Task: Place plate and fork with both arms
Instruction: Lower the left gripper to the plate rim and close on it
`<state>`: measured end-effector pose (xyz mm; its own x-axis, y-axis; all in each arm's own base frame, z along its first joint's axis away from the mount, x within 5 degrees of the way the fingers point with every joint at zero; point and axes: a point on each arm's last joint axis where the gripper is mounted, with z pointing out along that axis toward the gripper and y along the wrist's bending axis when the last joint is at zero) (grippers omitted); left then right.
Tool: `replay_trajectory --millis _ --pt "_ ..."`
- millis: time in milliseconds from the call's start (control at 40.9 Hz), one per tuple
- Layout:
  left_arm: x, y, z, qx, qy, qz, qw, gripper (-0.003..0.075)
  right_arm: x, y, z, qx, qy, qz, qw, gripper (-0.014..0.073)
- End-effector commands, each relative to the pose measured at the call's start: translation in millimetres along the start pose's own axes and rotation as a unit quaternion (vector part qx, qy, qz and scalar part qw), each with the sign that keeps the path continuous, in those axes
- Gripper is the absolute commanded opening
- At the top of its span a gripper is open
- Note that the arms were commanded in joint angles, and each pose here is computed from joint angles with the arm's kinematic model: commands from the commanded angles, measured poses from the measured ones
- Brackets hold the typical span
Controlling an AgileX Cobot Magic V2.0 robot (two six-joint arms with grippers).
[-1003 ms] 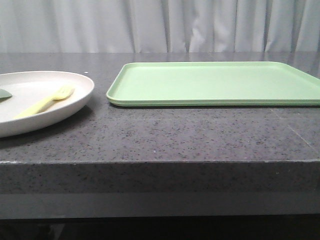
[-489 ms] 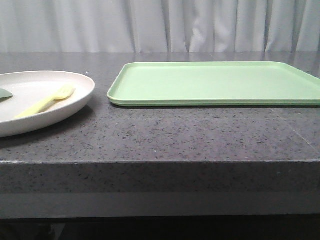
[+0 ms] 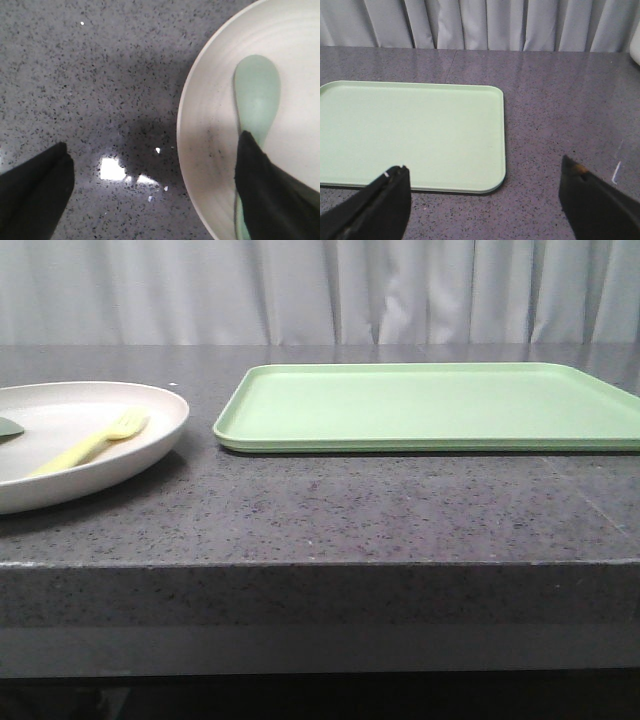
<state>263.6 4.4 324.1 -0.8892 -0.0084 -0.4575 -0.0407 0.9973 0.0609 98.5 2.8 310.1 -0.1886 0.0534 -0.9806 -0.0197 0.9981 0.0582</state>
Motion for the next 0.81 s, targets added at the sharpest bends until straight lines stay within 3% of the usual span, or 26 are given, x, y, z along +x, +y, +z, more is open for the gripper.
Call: replay_trajectory --millis 0,391,782 --pt "-14.0 -1.0 -1.2 0.006 -0.012 -0.004 1.0 0.063 -18.1 0.1 -1.5 0.002 -0.051 -0.008 0.999 0.0624" --pt "-19.1 -6.9 49.6 0.014 0.062 -0.006 0.998 0.063 -18.1 0.1 -1.5 0.002 -0.051 -0.008 0.999 0.0624" --pt "-19.0 -7.9 57.7 0.016 0.075 -0.007 0.997 0.0611 -18.1 0.1 -1.5 0.002 -0.051 -0.008 0.999 0.0624"
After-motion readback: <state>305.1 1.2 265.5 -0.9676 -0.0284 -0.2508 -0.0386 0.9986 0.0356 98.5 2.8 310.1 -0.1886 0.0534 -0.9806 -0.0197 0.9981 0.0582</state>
